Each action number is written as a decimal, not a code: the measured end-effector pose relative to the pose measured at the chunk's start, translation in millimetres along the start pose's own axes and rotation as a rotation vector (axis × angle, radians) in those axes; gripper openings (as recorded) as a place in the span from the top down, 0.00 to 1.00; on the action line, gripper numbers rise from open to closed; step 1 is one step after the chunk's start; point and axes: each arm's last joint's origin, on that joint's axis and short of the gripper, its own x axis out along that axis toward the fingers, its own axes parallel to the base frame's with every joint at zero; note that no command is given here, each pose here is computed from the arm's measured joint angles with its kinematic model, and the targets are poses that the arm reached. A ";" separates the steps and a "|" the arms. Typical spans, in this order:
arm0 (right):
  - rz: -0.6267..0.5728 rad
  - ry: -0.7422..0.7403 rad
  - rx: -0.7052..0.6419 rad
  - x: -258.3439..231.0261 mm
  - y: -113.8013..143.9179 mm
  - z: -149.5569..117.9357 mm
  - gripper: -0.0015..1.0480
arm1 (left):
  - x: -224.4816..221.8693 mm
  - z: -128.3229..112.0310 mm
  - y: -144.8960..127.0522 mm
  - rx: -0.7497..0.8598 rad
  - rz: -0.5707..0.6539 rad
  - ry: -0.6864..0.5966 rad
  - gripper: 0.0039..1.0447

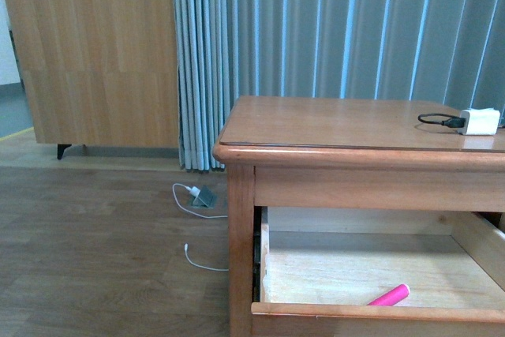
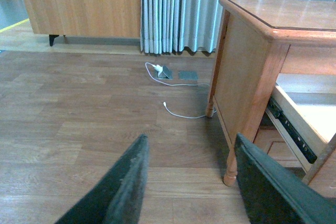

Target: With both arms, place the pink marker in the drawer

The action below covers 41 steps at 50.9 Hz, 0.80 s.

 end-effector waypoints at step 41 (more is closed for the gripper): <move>0.237 0.667 0.198 147.4 17.2 -32.9 0.08 | 0.0 0.0 0.0 0.002 0.000 0.000 0.06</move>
